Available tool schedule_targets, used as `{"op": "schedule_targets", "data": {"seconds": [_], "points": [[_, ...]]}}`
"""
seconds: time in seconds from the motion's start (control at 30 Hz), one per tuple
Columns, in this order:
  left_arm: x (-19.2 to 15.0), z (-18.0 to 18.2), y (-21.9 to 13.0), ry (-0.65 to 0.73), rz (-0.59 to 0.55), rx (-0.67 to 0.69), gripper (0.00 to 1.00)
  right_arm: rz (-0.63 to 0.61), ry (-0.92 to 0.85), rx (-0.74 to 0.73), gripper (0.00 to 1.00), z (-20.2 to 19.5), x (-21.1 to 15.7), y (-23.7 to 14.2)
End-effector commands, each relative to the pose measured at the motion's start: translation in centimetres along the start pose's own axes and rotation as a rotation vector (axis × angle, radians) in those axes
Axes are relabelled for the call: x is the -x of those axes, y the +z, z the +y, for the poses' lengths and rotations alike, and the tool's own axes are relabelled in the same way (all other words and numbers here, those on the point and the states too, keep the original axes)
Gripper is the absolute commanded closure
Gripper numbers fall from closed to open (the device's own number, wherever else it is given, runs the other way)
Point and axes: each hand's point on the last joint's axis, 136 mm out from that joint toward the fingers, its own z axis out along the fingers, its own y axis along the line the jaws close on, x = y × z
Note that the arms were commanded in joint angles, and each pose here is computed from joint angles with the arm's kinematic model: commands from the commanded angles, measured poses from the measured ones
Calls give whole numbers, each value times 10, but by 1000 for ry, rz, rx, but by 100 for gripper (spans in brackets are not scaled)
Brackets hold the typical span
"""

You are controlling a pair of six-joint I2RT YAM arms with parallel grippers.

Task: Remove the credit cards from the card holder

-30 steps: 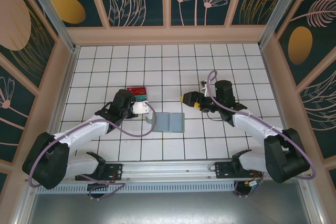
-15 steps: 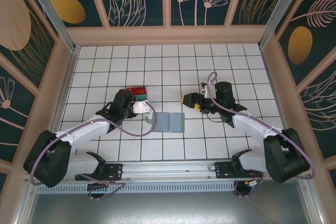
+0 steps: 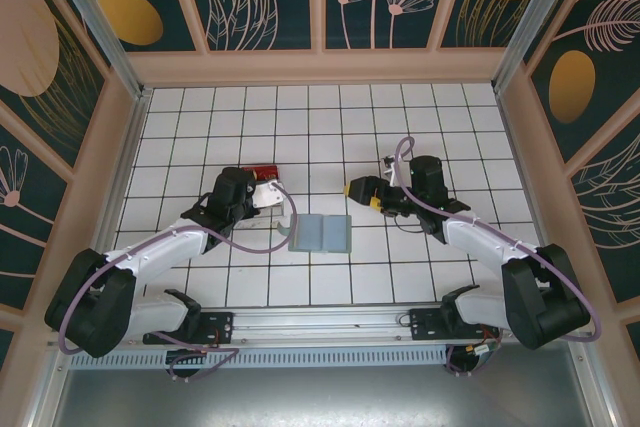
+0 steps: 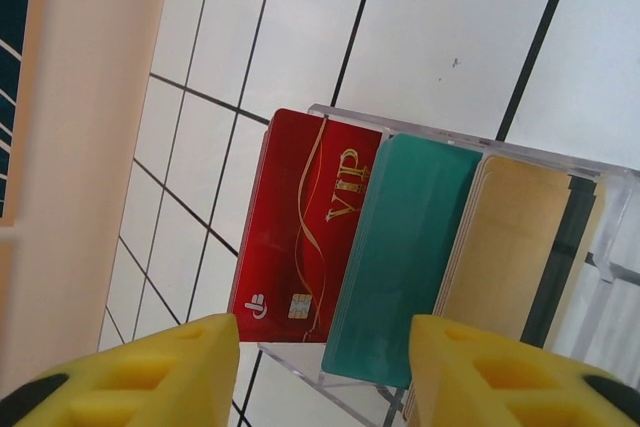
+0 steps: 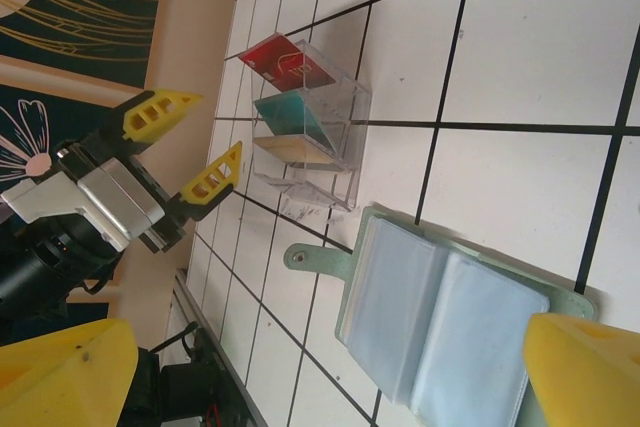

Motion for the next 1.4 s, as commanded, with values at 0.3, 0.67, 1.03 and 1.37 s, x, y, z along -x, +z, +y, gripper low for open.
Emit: {"op": "schedule_targets", "data": {"seconds": [0.3,0.67,1.03,1.37], "points": [[44,84,-28,-421,-101,151,2,-28,-23,6,1,5,4,-5],[65,125,-56,-1043,-64,98,2,28,-70,-76,1,2,-11,14],[77,61,-64,-1406,-118,-223,51,142,-69,-245,58,-37,-54,32],[82,-23,-47,-1602,3,-424,69,220,-18,-338,87,-70,-86,40]]}}
